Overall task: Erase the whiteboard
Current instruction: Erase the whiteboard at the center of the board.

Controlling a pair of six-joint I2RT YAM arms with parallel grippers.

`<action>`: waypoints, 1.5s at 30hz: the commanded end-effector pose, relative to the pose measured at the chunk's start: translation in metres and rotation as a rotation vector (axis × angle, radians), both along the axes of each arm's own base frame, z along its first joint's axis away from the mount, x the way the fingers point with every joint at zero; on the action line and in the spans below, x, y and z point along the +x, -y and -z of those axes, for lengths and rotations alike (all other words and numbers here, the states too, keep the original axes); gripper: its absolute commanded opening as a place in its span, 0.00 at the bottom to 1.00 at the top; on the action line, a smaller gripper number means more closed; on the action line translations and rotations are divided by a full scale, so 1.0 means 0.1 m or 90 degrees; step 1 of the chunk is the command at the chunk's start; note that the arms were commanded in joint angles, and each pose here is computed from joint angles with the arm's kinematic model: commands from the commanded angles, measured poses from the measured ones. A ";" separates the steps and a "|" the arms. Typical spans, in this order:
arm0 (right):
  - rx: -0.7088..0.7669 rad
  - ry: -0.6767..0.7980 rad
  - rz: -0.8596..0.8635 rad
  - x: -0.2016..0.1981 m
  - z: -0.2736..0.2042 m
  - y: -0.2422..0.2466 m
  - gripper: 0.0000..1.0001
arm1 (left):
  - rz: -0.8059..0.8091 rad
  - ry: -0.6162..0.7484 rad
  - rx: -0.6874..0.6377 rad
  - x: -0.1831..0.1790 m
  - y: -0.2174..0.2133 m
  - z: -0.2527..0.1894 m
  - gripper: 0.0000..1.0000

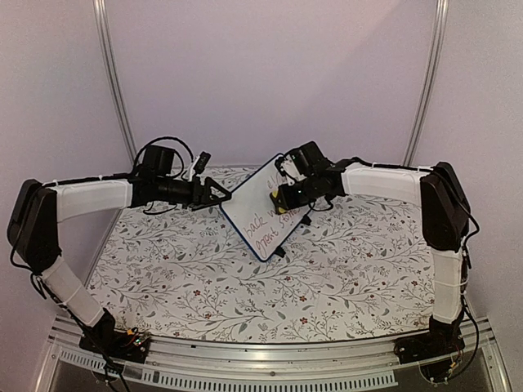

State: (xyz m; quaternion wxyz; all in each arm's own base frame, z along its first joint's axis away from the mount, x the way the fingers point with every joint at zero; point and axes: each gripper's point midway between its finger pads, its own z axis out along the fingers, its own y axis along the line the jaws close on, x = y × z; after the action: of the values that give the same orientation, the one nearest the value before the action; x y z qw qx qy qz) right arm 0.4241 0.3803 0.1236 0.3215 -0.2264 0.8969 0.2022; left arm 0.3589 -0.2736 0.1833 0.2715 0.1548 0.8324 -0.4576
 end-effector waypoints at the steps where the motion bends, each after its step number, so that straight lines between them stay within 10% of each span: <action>1: 0.020 0.054 0.010 -0.02 -0.48 0.11 0.15 | -0.028 0.051 0.016 0.11 -0.10 -0.17 0.79; 23: 0.007 0.138 0.063 0.00 -0.96 0.38 0.16 | -0.035 -0.014 0.149 0.70 0.30 0.09 0.77; 45: 0.000 0.113 0.075 -0.02 -0.82 0.42 0.17 | 0.025 -0.019 0.157 0.51 0.61 0.13 0.27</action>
State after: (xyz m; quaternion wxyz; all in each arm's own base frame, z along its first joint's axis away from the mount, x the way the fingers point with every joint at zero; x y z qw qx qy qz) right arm 0.4228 0.3457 0.1967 0.4036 -0.2021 0.8774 0.1629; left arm 0.4184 -0.3264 0.1617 0.2309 0.1806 0.8866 -0.3577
